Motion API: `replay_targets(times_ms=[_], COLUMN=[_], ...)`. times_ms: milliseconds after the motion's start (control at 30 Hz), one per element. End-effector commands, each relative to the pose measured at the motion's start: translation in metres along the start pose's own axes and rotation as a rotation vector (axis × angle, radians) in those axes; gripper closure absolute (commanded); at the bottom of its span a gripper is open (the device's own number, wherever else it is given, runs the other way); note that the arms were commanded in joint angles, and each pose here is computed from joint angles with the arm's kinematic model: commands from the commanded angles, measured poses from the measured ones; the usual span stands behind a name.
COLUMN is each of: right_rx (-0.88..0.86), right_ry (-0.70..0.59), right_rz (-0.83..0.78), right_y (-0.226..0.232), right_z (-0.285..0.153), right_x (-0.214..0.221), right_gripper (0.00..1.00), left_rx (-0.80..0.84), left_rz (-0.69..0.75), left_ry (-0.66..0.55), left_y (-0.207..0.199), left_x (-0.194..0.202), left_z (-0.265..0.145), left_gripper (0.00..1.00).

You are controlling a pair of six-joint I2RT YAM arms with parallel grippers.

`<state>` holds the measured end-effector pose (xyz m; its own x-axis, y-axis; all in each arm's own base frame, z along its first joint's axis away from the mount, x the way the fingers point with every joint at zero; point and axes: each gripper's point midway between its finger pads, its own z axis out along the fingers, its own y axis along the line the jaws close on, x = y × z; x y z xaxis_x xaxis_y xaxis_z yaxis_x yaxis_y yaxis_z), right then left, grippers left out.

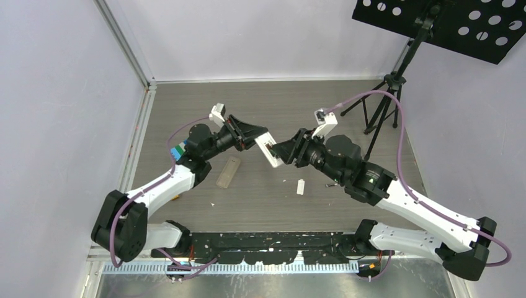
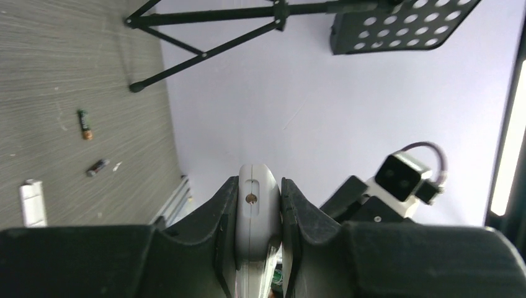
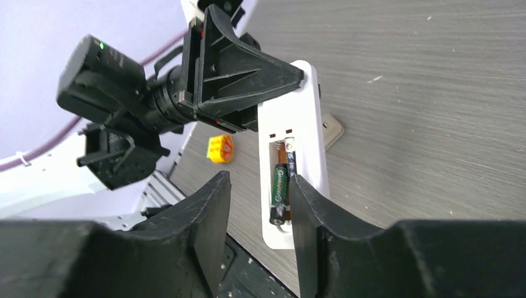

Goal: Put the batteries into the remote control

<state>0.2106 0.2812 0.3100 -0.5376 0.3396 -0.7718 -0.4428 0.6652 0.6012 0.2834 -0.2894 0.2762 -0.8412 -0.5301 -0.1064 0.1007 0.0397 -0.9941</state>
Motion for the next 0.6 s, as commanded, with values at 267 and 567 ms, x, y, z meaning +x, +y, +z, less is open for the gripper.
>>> replay_targets(times_ms=[267,567], right_rx=[-0.017,-0.074], right_ry=[-0.225,-0.17], right_rz=[0.307,0.452], right_y=[0.003,0.017], right_z=[-0.02,-0.001], right_x=[-0.041,-0.028], right_gripper=[0.26,0.23], left_rx=[0.231,0.27], left_rz=[-0.228,-0.246], left_ry=[-0.179,-0.165], left_y=[-0.058,-0.063], left_x=[-0.035,-0.036], left_z=[-0.01,-0.009], left_gripper=[1.0,1.0])
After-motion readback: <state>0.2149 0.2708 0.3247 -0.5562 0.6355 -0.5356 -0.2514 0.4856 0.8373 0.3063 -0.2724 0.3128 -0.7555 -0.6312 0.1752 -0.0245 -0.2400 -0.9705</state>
